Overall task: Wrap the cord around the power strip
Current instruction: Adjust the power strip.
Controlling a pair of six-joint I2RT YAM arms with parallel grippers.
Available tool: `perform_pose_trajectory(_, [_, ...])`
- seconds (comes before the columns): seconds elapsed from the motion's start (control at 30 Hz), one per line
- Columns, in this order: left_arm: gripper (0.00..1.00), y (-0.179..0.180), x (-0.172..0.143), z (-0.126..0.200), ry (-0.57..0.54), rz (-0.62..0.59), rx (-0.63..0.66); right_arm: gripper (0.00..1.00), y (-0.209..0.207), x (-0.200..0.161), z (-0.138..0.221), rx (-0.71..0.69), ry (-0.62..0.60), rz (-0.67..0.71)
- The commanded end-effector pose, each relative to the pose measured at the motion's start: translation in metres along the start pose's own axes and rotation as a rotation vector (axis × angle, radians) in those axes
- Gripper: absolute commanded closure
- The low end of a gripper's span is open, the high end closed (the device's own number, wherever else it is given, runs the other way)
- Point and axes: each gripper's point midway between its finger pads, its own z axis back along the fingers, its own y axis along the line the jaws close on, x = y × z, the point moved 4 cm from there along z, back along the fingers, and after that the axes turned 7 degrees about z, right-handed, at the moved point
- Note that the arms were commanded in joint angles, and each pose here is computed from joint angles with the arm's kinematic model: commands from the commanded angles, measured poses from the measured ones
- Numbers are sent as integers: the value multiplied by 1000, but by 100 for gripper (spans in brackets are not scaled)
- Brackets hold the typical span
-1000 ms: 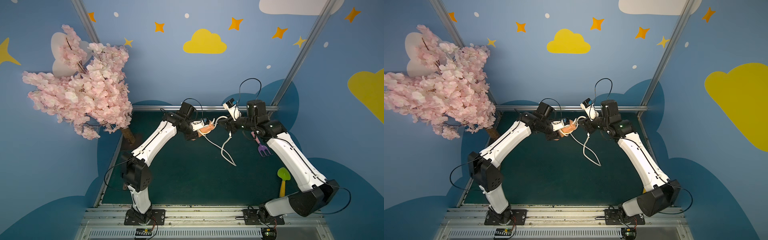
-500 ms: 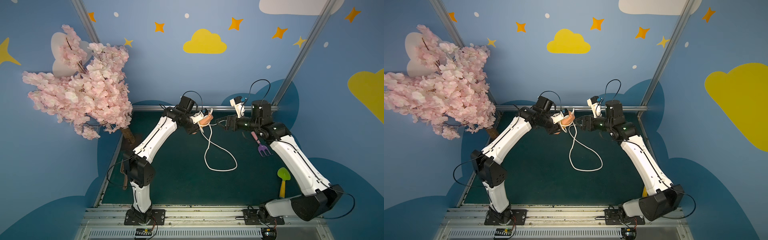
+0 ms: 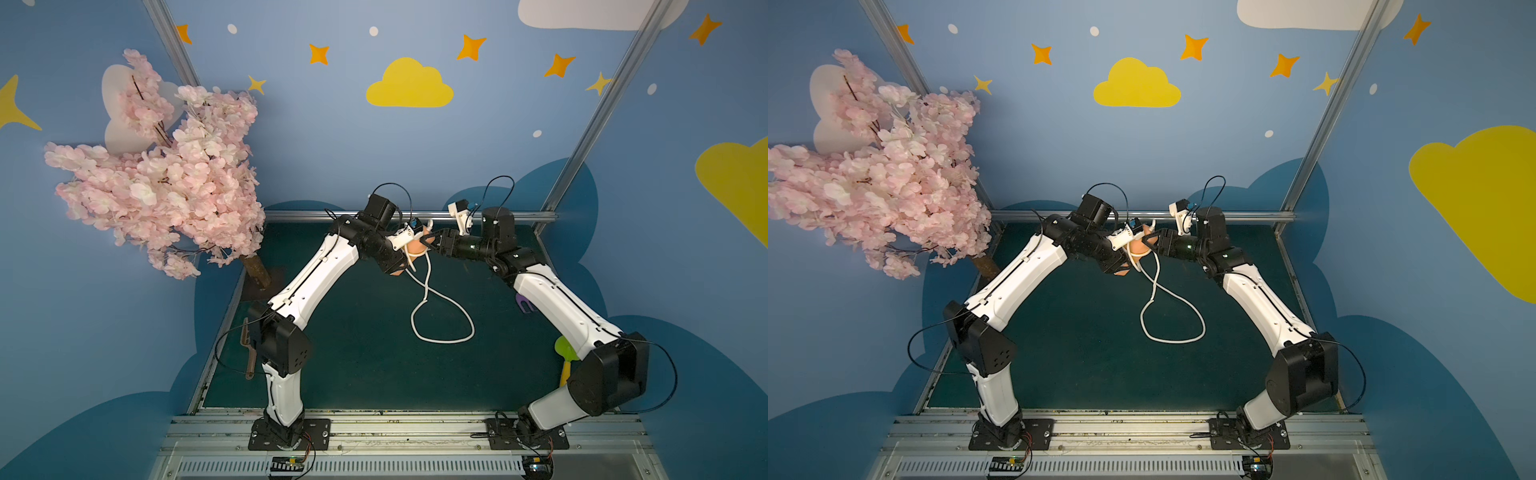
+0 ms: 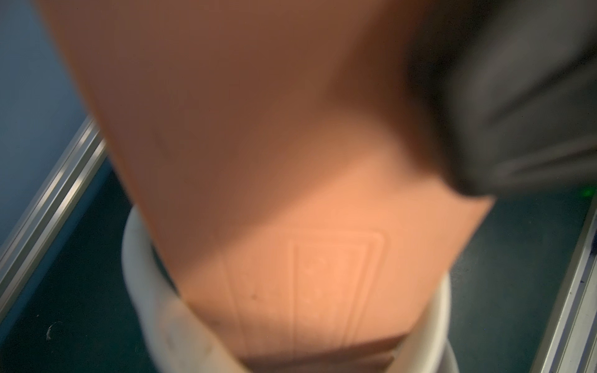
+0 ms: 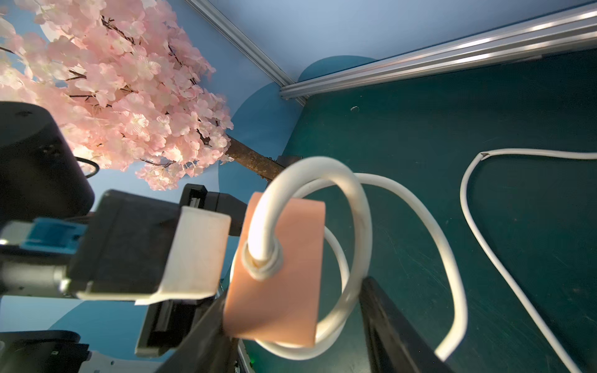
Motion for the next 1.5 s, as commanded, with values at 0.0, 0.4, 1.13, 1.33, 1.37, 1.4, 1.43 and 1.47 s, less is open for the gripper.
perform_pose_trajectory(0.0, [97,-22,22,21,-103,-33,-55,36,-6,9,-5,-14,-47,-30])
perform_pose_trajectory(0.4, [80,-26,32,28,-128,-36,-18,92,-17,14,-7,34,-153,-200])
perform_pose_trajectory(1.13, [49,-25,-13,67,-106,9,-59,100,-1,34,17,300,-201,-394])
perform_pose_trajectory(1.33, [47,-33,1,56,-111,-43,-60,100,6,36,21,335,-207,-401])
perform_pose_trajectory(1.37, [47,-32,1,54,-107,-46,-56,100,8,37,22,343,-206,-399])
perform_pose_trajectory(1.4, [47,-29,1,52,-106,-50,-42,100,10,37,23,349,-203,-397])
perform_pose_trajectory(1.43, [47,-28,3,53,-110,-55,-41,100,11,37,24,352,-203,-395])
perform_pose_trajectory(1.47, [48,-27,6,54,-119,-59,-37,100,13,37,25,357,-202,-391])
